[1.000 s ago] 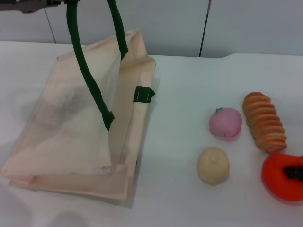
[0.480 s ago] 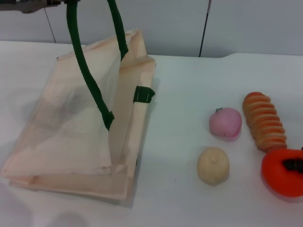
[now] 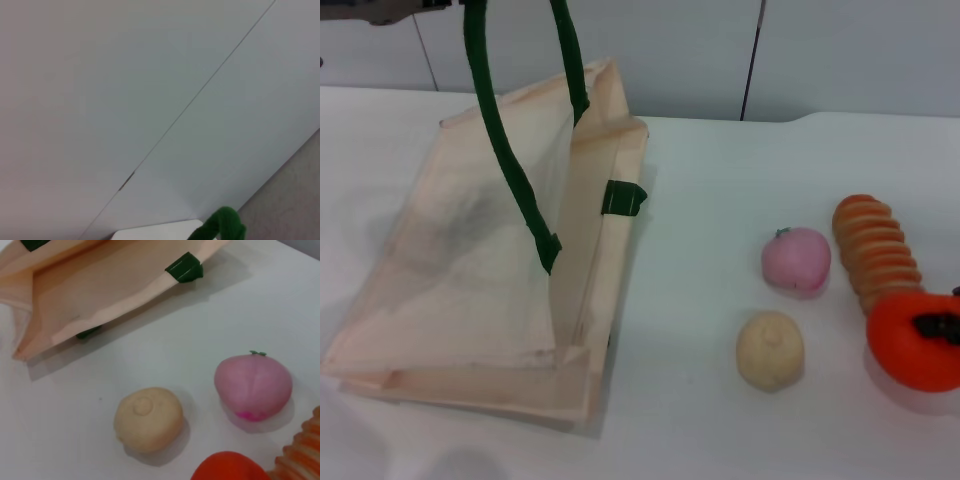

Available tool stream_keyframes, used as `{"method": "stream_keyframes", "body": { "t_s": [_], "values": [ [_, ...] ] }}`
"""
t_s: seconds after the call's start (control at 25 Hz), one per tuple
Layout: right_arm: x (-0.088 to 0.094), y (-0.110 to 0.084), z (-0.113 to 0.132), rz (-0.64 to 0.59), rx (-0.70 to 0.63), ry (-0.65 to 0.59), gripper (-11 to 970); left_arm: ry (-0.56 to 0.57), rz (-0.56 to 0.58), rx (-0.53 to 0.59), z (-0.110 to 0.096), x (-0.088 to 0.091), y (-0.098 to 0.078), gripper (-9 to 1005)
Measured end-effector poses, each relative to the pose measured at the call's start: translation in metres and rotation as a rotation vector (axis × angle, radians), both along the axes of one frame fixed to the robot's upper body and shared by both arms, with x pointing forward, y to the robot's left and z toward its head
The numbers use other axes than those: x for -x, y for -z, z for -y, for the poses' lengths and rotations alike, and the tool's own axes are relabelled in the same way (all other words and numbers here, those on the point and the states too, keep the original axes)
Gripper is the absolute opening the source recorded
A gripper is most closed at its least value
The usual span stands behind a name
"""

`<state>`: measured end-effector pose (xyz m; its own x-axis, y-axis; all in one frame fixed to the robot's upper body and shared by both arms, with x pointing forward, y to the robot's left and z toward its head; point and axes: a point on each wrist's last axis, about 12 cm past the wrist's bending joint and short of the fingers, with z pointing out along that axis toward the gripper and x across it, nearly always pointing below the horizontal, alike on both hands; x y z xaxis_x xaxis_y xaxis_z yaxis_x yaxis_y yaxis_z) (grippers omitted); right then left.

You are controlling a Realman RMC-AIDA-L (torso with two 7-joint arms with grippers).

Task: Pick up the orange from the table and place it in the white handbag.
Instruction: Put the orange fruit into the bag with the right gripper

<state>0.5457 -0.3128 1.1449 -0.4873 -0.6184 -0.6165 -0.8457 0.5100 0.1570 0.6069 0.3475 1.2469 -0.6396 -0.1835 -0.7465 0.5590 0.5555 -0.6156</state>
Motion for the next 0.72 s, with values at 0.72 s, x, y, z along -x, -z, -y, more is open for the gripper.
{"method": "stream_keyframes", "body": {
  "t_s": [0.72],
  "values": [
    [-0.037,-0.037,-0.052,0.133,-0.186,-0.113,105,0.031,0.031,0.018,0.010,-0.007,-0.010,119]
  ]
}}
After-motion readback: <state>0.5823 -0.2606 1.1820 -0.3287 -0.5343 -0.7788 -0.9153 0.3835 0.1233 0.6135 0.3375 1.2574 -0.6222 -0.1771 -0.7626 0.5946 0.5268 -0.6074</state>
